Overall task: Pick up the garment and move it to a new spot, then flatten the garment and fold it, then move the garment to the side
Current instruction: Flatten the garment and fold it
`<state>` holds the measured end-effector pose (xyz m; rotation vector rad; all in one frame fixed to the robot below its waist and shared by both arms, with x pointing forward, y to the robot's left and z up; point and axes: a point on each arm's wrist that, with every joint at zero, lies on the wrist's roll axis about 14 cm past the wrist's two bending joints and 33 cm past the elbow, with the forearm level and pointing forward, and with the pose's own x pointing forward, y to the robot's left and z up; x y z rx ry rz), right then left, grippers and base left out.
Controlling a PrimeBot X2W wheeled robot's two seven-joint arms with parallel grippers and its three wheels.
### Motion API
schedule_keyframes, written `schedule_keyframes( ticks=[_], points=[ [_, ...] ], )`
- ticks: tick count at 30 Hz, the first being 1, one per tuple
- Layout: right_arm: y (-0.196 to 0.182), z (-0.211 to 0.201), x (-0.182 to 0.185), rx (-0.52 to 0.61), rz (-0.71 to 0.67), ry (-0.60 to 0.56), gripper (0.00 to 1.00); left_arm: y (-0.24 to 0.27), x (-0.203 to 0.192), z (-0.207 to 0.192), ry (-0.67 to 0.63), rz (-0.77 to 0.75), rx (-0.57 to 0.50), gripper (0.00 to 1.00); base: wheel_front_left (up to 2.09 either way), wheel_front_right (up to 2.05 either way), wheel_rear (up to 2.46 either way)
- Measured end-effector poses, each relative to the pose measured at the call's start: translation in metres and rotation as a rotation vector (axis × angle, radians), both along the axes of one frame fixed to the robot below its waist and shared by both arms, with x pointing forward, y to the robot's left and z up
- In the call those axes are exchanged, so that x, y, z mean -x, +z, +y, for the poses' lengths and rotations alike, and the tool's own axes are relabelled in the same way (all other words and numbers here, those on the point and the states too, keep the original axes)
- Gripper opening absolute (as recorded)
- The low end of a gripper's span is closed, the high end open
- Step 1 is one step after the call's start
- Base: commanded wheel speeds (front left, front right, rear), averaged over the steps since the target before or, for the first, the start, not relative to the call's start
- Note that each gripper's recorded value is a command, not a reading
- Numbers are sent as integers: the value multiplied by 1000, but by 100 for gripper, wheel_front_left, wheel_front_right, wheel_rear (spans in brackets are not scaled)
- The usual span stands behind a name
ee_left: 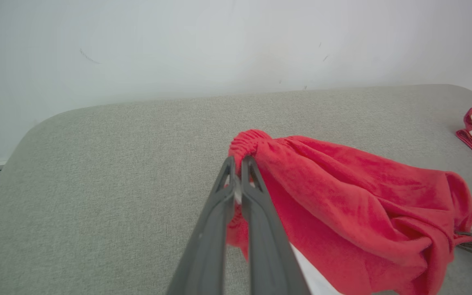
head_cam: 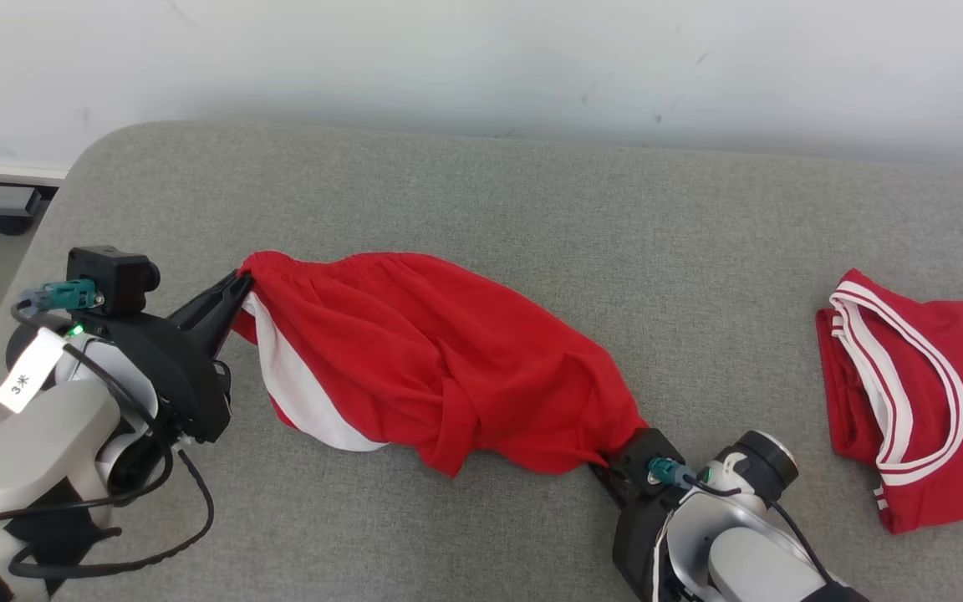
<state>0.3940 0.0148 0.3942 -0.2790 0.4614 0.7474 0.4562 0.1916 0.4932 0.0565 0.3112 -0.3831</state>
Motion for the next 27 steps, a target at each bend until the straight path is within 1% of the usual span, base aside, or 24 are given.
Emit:
schedule_keyframes(
  ticks=[5, 8, 11, 14, 17, 20, 23, 26, 27],
  points=[
    [5, -4, -12, -5, -25, -23, 0, -1, 1, 3, 8, 1, 2, 0, 0, 0, 0],
    [20, -14, -35, 1, -79, -46, 0, -1, 2, 7, 17, 1, 2, 0, 0, 0, 0],
    [47, -29, -68, 11, -168, -77, 0, -1, 3, 9, 20, 0, 5, 0, 0, 0, 0],
    [83, -42, -105, 29, -275, -96, 0, 2, 4, 2, 9, -5, 28, 0, 0, 0, 0],
    [118, -44, -134, 30, -361, -98, 0, 5, 6, -6, -9, -12, 55, 0, 0, 0, 0],
    [138, -42, -155, 31, -402, -103, 0, 9, 4, -12, -22, -21, 72, 0, 0, 0, 0],
    [145, -38, -169, 39, -413, -106, 0, 13, 4, -13, -28, -32, 87, 0, 0, 0, 0],
    [127, -32, -172, 82, -367, -80, 0, 13, 4, -10, -18, -28, 93, 0, 0, 0, 0],
    [127, -32, -172, 82, -367, -80, 10, 13, 4, -10, -18, -28, 93, 0, 0, 0, 0]
  ],
)
